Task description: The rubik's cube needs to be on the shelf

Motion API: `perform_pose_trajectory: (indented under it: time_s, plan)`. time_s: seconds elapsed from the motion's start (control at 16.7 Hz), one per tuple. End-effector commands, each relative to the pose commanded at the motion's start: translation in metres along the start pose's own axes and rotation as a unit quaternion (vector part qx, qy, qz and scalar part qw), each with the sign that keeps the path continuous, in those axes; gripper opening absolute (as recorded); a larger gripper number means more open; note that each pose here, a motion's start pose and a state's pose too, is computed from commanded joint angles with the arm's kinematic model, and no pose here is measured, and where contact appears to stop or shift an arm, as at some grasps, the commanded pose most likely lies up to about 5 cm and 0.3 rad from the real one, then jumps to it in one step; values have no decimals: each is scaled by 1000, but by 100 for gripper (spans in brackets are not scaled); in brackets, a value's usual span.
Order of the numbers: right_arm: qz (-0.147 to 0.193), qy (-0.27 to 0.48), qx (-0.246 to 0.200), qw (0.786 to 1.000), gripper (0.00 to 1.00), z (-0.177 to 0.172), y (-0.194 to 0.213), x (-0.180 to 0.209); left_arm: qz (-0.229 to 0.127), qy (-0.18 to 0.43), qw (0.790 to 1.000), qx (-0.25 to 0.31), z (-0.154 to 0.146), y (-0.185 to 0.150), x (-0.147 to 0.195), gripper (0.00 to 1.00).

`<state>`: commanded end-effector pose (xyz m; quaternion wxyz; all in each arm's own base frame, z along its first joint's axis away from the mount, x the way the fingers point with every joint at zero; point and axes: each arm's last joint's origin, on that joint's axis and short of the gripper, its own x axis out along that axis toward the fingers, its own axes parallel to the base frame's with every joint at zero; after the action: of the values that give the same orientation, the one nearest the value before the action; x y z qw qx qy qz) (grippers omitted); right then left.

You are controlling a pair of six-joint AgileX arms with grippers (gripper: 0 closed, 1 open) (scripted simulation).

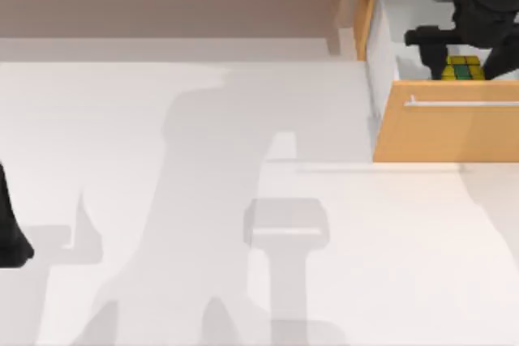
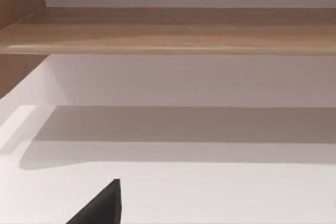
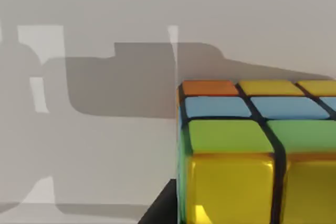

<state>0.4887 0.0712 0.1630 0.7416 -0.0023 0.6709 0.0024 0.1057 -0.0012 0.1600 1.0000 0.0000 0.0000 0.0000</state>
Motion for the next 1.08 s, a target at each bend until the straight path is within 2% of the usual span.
perform_pose_trajectory:
  time_s: [0.54,0.84,1.08]
  plan:
    - [0,1,-2,1000,0,-1,1,-1,0,0,1000,0,0,0,0,100]
    - [-9,16,-18,1000,0,-6,1,-21,0,0,1000,0,0,0,0,100]
    - [-4,6,-8,1000,0,-1,1,-30,0,0,1000,0,0,0,0,100]
